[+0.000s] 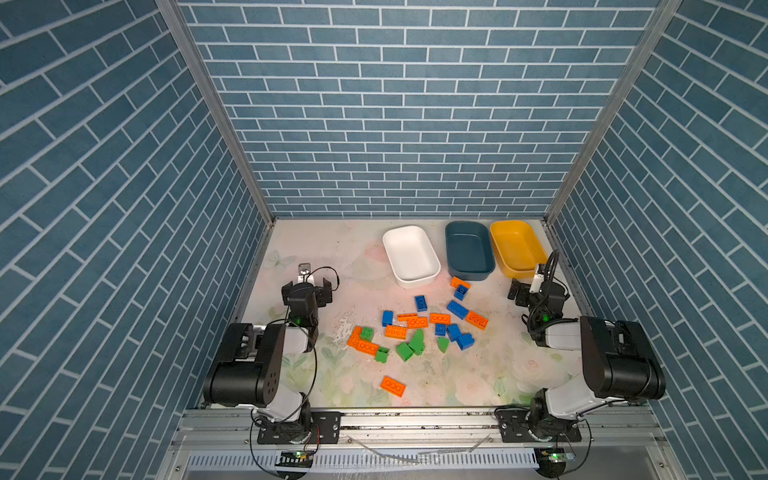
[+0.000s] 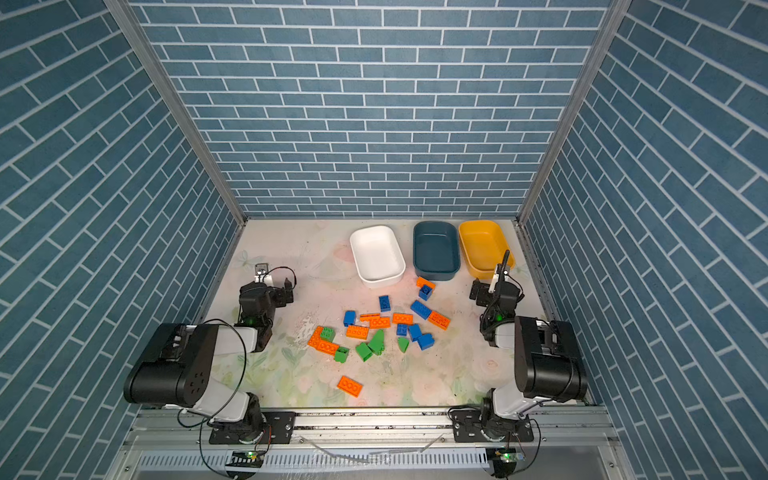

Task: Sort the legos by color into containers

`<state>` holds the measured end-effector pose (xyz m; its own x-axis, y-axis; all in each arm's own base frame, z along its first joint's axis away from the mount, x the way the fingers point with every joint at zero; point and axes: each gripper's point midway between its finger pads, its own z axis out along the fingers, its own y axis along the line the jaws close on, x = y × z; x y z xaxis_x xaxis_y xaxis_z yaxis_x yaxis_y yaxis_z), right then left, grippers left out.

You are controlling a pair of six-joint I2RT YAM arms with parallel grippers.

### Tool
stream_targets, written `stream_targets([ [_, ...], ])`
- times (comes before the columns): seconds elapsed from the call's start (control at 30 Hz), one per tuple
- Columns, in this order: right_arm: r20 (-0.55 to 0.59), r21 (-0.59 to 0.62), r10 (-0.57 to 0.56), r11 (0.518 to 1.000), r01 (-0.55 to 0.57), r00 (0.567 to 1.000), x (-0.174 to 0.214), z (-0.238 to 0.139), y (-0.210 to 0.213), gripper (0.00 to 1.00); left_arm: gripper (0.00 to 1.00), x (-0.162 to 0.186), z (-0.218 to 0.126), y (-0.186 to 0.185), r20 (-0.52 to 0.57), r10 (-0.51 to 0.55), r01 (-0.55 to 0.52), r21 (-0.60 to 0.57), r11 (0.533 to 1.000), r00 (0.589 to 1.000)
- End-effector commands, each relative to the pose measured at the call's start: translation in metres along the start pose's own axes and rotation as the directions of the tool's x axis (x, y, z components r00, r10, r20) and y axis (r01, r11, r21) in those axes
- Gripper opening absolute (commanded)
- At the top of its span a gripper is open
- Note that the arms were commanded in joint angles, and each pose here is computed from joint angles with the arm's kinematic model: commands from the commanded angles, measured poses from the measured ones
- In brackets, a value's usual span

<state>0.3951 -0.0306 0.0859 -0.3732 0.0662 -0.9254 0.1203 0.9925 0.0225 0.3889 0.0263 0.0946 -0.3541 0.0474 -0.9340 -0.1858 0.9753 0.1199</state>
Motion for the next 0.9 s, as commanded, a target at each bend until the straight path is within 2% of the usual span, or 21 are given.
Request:
stream_targets([
  [0.0,0.015,-0.008,-0.030,1.000,0.030,0.999,-0.0019,-0.0019,0.0026,0.99,0.99,-0.0023,-0.0001,-0.0016,0.011,0.004,-0.004,0.002,1.000,1.000],
  [0.13,0.006,-0.055,-0.048,0.997,0.049,0.999,-0.0007,-0.0012,0.0107,0.99,0.99,-0.0019,0.0000,-0.0015,0.010,0.004,-0.004,0.001,1.000,1.000],
  [0.87,0.006,-0.057,-0.048,0.997,0.049,0.999,-0.0006,-0.0013,0.0110,0.99,0.99,-0.0025,-0.0005,-0.0012,0.013,0.005,-0.005,0.000,1.000,1.000],
])
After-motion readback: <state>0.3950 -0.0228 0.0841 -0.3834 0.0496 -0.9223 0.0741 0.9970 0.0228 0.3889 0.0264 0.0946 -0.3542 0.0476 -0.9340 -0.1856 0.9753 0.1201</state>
